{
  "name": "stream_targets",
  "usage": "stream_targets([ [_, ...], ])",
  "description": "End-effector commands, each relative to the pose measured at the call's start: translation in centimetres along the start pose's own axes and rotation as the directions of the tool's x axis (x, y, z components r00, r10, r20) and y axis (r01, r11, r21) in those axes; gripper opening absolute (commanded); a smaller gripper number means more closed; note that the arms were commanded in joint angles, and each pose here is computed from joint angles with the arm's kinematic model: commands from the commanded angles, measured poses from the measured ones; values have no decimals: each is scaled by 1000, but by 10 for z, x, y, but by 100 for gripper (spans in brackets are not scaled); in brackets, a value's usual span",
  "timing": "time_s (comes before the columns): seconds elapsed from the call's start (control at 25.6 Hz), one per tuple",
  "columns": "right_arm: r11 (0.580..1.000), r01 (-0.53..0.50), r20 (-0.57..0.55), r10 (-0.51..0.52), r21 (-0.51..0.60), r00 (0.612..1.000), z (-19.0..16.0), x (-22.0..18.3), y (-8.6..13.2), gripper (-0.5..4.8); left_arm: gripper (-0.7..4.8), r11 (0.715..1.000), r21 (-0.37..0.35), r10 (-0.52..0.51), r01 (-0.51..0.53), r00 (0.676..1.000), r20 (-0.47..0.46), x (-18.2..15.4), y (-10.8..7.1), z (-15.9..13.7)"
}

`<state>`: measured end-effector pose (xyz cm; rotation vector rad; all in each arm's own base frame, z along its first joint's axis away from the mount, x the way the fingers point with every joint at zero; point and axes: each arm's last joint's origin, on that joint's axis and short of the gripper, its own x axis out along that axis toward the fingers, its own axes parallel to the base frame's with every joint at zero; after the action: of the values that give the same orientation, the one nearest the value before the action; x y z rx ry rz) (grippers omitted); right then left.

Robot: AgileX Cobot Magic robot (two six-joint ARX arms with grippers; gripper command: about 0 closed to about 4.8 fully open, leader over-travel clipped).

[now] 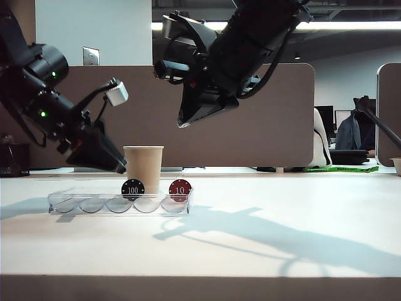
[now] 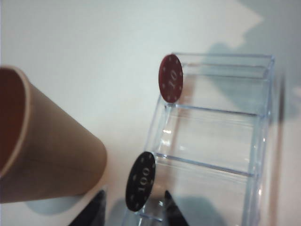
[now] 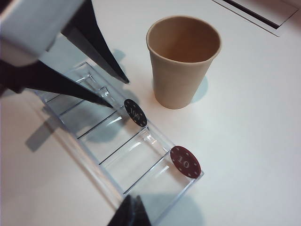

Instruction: Pick up the chip with the greater value and put it into the paper cup.

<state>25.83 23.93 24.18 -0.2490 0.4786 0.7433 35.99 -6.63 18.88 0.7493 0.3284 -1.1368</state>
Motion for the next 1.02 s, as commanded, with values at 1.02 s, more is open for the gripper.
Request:
stream_targets([
  [1.02, 1000, -24, 8, 24, -7, 1000, 2, -2, 9, -6, 156, 999, -41, 4, 1, 993, 119, 22, 23, -6],
])
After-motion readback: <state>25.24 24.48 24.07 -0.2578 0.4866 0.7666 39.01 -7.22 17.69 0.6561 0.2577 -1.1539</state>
